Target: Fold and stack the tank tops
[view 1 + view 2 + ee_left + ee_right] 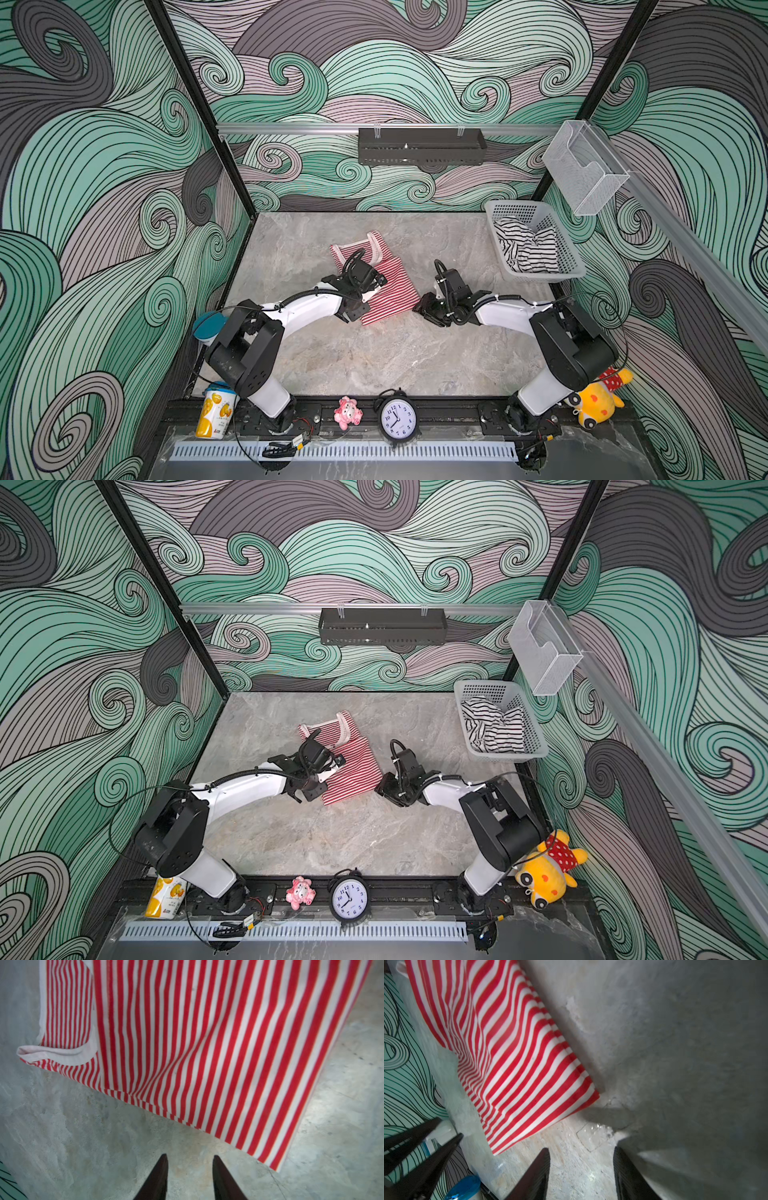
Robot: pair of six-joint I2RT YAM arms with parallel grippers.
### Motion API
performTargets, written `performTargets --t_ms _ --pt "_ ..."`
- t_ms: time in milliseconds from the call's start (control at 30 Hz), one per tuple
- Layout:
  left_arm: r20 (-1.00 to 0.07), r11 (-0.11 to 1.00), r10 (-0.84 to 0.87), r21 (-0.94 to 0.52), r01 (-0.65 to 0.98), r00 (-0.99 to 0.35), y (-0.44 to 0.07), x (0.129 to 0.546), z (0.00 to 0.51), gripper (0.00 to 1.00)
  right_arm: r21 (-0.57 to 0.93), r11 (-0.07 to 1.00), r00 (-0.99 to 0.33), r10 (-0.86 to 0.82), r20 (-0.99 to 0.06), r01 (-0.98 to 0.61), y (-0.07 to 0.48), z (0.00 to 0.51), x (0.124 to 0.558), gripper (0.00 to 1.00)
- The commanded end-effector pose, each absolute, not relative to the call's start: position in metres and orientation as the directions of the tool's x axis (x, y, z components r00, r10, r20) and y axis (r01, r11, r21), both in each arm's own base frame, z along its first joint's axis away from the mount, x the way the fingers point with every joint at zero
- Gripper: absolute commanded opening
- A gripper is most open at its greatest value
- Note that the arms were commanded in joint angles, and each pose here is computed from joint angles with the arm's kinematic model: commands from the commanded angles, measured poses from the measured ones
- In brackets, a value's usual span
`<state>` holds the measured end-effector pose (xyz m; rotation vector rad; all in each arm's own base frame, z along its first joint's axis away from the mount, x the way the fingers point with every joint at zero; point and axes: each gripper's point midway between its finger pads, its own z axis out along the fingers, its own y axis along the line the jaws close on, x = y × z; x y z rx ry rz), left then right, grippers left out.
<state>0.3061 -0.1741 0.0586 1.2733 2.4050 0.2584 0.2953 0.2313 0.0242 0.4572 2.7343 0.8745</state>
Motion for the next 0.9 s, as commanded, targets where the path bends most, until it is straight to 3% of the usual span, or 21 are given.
performTargets --t_ms 0,467,867 --pt "-0.304 0.557 0.827 0.321 0.766 -0.474 -0.186 0.297 0.061 0.4 0.598 0.742 -0.894 0.439 -0.09 0.304 0.226 0.008 0.302 0.49" --pt "-0.296 0.472 0.866 0.219 0.854 -0.403 -0.209 0.262 0.044 0.46 0.573 0.743 -0.887 0.457 -0.058 0.345 0.214 -0.014 0.294 0.49" --pt "-0.233 0.435 0.89 0.177 0.883 -0.392 -0.213 0.252 0.026 0.43 0.575 0.738 -0.884 0.465 -0.052 0.354 0.211 -0.018 0.294 0.49"
